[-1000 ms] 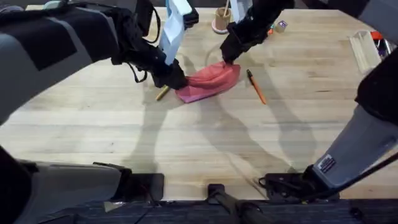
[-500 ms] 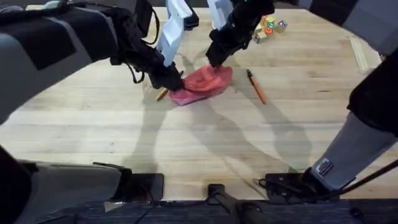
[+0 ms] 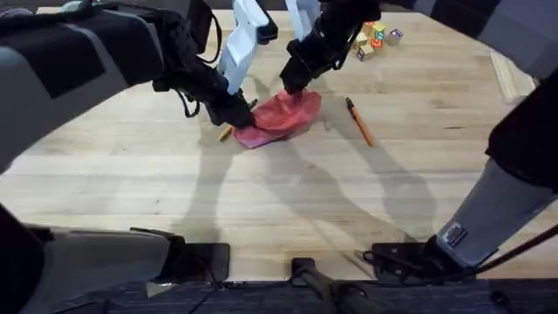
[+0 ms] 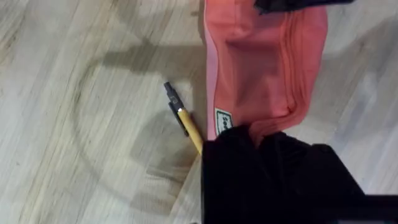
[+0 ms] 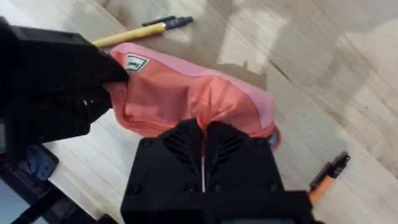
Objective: Unzip the bag, pick up the pens from the table one at a time and place them inside, then zip the bag closed.
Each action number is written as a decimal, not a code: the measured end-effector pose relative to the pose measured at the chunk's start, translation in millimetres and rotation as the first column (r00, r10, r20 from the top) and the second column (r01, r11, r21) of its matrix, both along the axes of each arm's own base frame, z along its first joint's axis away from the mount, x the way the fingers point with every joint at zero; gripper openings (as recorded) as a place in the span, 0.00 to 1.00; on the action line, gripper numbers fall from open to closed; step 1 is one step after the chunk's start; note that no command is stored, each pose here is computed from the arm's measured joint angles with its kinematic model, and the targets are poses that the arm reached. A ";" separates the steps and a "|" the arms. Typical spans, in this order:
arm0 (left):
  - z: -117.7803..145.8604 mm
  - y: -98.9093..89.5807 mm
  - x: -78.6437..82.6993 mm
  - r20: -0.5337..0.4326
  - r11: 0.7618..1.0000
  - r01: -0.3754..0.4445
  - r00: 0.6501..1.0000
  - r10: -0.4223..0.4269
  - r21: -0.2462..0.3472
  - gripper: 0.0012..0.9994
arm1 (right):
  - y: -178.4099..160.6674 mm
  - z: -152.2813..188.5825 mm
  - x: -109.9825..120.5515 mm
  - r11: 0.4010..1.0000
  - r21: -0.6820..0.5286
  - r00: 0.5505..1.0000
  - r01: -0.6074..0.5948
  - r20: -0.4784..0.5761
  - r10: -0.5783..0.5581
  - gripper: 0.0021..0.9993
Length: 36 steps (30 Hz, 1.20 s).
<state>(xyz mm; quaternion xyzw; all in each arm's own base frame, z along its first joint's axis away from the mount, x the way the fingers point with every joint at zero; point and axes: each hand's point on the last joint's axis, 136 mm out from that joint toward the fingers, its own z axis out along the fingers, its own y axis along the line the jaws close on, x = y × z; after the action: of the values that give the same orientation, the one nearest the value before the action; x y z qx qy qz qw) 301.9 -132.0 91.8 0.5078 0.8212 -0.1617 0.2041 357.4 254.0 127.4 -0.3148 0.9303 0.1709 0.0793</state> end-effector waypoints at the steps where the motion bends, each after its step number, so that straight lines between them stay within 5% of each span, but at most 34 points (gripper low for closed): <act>1: -0.1 0.1 -0.3 -0.002 1.000 0.000 1.000 0.000 0.001 0.04 | 1.0 0.3 -0.5 1.000 0.003 1.000 -0.002 -0.001 0.002 0.03; 36: -4.4 9.9 -5.0 -0.031 0.999 -0.021 0.999 0.022 0.036 0.04 | 46.7 13.3 -0.2 0.993 0.109 0.998 -0.043 0.049 0.038 0.03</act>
<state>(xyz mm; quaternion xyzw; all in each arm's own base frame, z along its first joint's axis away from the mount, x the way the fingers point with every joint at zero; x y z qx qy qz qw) 296.9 -122.1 87.4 0.4997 0.8325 -0.1529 0.1839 357.2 300.8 140.7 -0.3327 0.9107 0.2161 0.1148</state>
